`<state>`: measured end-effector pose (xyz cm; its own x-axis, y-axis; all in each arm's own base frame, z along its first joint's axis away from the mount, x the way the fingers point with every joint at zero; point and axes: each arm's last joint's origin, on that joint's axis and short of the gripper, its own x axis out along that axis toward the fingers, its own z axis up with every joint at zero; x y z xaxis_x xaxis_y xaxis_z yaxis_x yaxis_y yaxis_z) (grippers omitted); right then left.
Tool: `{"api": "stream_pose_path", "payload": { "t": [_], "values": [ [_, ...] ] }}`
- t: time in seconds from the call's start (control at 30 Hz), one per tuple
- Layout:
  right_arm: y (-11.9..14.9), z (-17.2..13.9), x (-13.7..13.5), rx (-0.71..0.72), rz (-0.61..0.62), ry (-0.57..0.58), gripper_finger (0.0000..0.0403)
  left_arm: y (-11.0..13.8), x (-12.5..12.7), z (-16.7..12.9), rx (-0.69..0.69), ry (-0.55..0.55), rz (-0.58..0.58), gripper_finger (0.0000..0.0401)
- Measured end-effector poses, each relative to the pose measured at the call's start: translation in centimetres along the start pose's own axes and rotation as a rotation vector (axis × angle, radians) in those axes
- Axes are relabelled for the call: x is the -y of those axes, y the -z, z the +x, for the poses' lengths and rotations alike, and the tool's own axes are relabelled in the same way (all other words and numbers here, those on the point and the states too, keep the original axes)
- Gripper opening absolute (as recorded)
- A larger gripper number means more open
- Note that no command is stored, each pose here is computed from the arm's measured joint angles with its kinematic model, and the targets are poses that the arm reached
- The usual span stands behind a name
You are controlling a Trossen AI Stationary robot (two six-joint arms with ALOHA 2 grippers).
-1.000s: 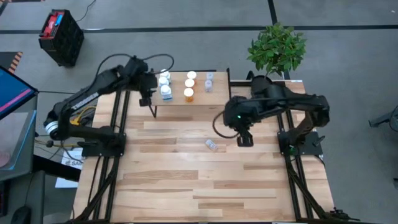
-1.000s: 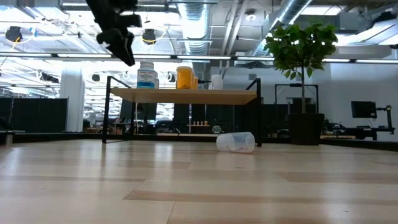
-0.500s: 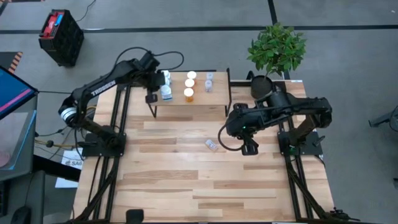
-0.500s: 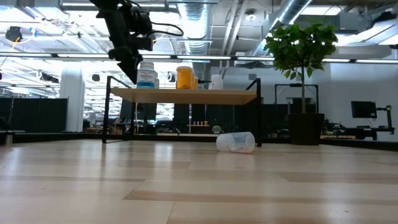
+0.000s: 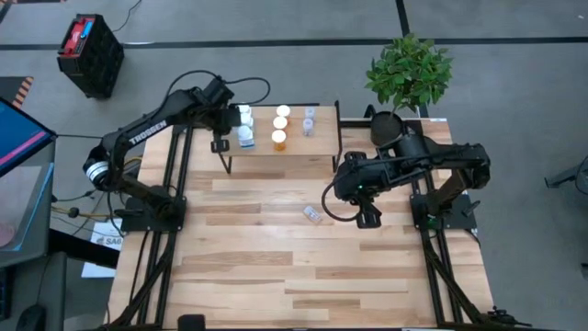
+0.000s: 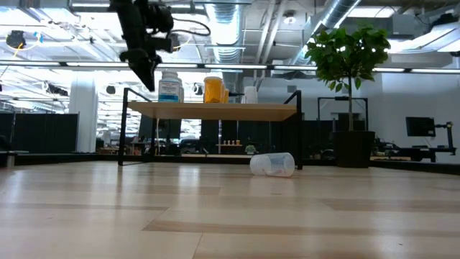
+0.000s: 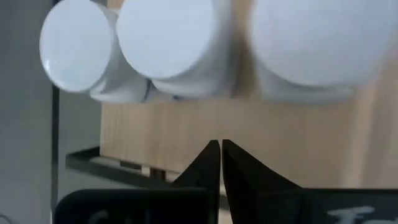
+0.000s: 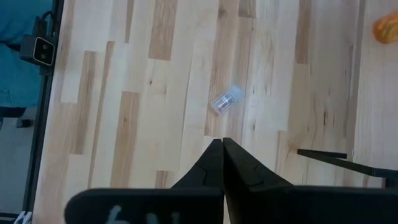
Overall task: Pick and place medicine bottles onto shelf by color
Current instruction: Put the transparent pill bottle on the shelf aligned with the other transparent pill bottles
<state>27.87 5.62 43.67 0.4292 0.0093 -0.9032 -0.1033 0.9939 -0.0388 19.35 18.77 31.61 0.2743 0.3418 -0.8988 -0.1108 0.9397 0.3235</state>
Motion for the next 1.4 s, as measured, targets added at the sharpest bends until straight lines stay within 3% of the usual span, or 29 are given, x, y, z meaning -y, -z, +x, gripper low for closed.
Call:
{"api": "stream_pose_path", "payload": {
  "t": [0.17, 0.3, 0.5, 0.77, 0.93, 1.13, 1.4],
  "values": [
    [0.0, 0.0, 0.0, 0.0, -0.015, 0.001, 0.0019, -0.1, 0.4, -4.1, 0.031, 0.035, -0.101, 0.0004],
    [-0.1, 0.0, 0.2, 0.009, -0.018, 0.003, 0.0019, -0.3, 1.7, -6.7, 0.126, 0.212, -0.206, 0.0004],
    [-0.4, 0.0, 0.3, 0.043, -0.01, 0.003, 0.0018, -0.2, 4.4, -9.3, 0.243, 0.412, -0.164, 0.0028],
    [-1.1, 0.0, 0.3, 0.109, -0.028, 0.0, 0.0021, 0.9, 8.2, -13.4, 0.355, 0.473, -0.087, 0.01],
    [-2.0, 0.3, 0.2, 0.179, 0.051, -0.01, 0.0025, 2.0, 9.8, -15.4, 0.463, 0.485, -0.049, 0.0132],
    [-3.4, 3.9, -0.2, 0.07, 0.16, -0.006, 0.0091, 4.3, 11.2, -16.6, 0.593, 0.485, -0.012, 0.0142],
    [-5.2, 11.2, -0.8, -0.104, 0.087, 0.015, 0.0218, 6.9, 12.4, -14.6, 0.678, 0.45, -0.203, 0.0142]
  ]
}}
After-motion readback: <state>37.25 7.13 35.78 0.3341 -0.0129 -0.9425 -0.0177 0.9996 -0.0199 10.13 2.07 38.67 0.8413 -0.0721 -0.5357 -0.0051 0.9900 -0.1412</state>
